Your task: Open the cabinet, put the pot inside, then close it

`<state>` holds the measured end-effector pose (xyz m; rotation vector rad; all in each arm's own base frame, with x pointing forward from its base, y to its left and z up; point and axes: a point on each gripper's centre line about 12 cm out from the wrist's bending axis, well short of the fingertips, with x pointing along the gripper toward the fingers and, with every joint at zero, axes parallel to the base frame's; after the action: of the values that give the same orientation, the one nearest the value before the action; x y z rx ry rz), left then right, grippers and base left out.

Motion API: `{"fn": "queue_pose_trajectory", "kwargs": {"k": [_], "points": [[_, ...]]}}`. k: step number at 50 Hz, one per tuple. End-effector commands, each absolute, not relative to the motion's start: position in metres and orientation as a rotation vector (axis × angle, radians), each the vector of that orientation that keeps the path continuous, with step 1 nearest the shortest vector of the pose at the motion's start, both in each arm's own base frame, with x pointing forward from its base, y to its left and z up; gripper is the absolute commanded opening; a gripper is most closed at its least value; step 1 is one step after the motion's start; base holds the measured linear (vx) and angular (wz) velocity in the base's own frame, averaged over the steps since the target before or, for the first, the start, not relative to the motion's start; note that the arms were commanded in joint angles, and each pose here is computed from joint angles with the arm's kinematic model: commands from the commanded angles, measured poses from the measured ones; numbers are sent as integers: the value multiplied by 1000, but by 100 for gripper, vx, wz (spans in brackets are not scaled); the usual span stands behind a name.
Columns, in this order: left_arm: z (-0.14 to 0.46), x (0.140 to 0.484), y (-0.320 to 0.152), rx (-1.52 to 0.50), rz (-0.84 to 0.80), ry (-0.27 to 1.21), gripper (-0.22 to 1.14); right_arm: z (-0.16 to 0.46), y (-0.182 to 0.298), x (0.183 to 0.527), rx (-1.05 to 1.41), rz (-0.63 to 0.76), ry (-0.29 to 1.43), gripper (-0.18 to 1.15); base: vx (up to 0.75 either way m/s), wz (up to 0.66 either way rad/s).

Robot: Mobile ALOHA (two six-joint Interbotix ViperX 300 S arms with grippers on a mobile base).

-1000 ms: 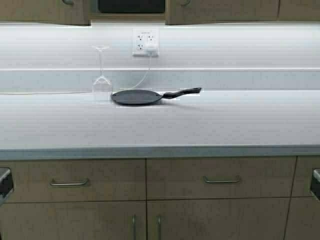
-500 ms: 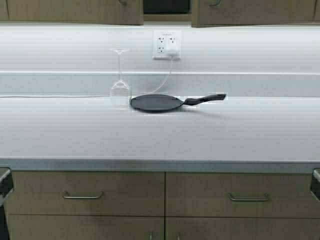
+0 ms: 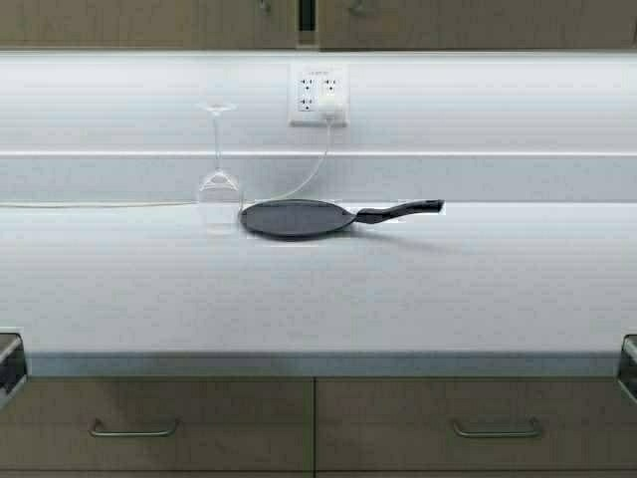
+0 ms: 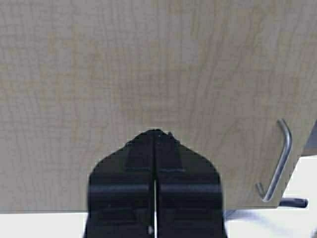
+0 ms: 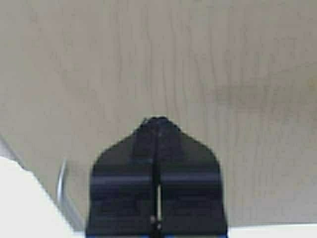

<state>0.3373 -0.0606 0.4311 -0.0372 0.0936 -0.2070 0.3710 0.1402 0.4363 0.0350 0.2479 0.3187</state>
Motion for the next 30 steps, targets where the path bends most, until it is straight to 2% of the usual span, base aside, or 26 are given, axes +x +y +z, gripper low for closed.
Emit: {"fn": "queue_pose_trajectory", "kwargs": {"k": [1,8,20,30], "points": [[445,335,-65,-35,-216,42,4,451,134,351,40,327,201,6,13,-4],[449,350,-74,-50,-232,28,4,448,127,335,37,325,210,6,12,1],[453,399,-86,-64,-237,36,4,431,124,325,32,325,245,6,11,5],[455,381,-83,-60,-240,29,4,429,121,318,29,323,246,6,8,2]]}}
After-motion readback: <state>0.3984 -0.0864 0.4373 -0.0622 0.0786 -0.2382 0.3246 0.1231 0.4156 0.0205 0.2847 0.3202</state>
